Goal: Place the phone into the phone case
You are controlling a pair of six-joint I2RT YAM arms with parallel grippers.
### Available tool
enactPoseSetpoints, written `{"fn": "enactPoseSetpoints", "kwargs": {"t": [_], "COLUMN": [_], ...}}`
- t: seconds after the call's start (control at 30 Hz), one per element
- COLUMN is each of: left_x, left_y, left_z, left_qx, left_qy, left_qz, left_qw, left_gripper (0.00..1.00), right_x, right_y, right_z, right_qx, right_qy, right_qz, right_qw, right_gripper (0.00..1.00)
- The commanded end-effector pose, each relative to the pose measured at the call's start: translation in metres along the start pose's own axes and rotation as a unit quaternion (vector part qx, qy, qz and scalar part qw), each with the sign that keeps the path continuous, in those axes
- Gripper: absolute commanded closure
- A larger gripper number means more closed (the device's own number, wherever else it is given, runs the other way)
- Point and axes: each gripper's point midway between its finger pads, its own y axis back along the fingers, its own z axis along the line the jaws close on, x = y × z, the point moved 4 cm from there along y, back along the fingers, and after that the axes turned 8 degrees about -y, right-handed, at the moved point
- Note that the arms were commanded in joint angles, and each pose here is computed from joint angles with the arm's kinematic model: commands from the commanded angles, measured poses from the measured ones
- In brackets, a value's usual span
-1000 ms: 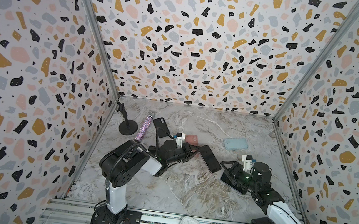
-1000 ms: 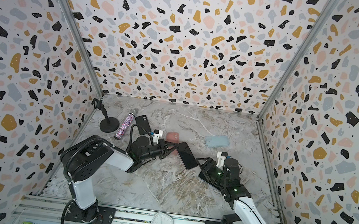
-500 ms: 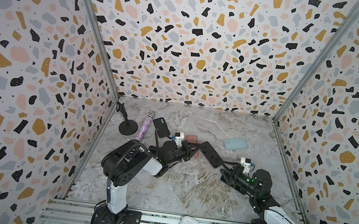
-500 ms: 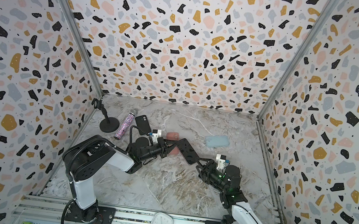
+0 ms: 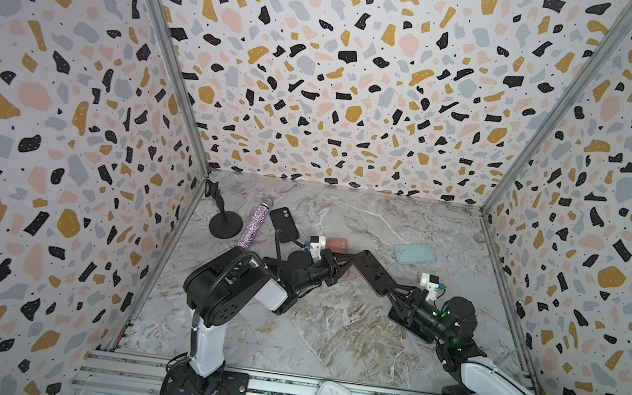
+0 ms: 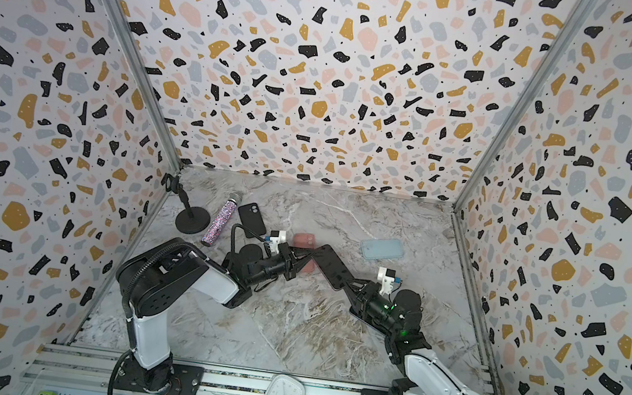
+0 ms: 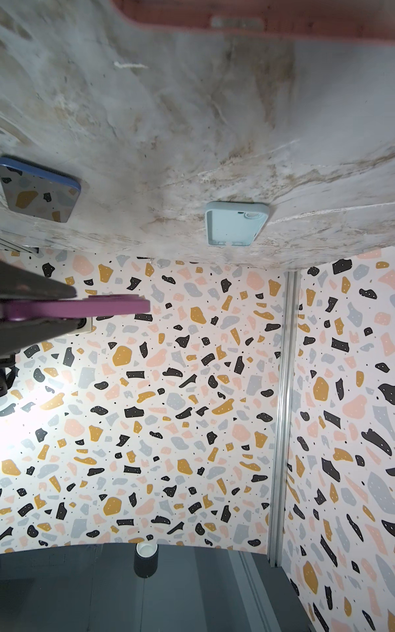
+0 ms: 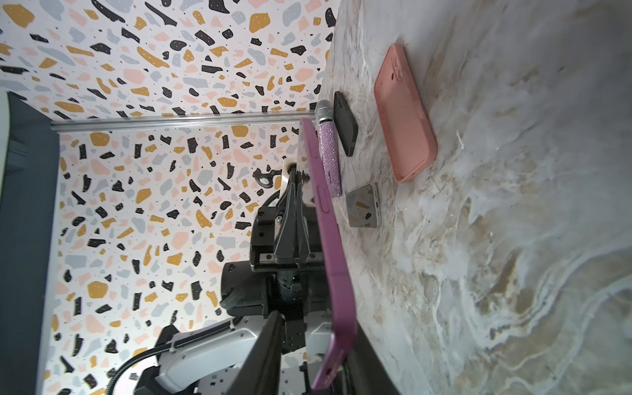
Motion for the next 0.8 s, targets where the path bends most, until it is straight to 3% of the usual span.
{"fn": "enactPoseSetpoints", "kwargs": {"t": [0.0, 0.27, 0.43, 0.5, 0.63, 0.77], "left_x": [0.002, 0.004, 0.005, 0.005, 0.006, -0.004], "left_y": [0.003, 0.007, 0.007, 0.005, -0.003, -0.004], "left_z": [-0.027, -0.025, -0.029, -0.028, -0.024, -0.010], "left_qx": [0.060, 0.054, 0.034, 0.016, -0.033, -0.119], "left_qy": [-0.013, -0.011, -0.040, -0.056, -0.100, -0.154], "left_qz": [0.002, 0.002, 0.007, 0.010, 0.042, 0.062], "left_qw": [0.998, 0.998, 0.999, 0.998, 0.994, 0.979], "left_gripper": [1.00, 1.00, 0.97, 0.89, 0.60, 0.45], "right_x": [0.001, 0.000, -0.001, -0.002, -0.007, -0.014], "right_y": [0.000, 0.000, 0.002, 0.003, 0.007, 0.011], "right_z": [0.008, 0.008, 0.009, 0.010, 0.013, 0.012], "right_qx": [-0.019, -0.013, -0.002, 0.004, 0.007, 0.022], "right_qy": [0.022, 0.027, 0.033, 0.036, 0.048, 0.062], "right_qz": [0.000, -0.004, -0.011, -0.015, -0.022, -0.028], "right_qw": [1.000, 1.000, 0.999, 0.999, 0.999, 0.997], "right_gripper": [0.76, 0.88, 0.97, 0.99, 1.00, 1.00]}}
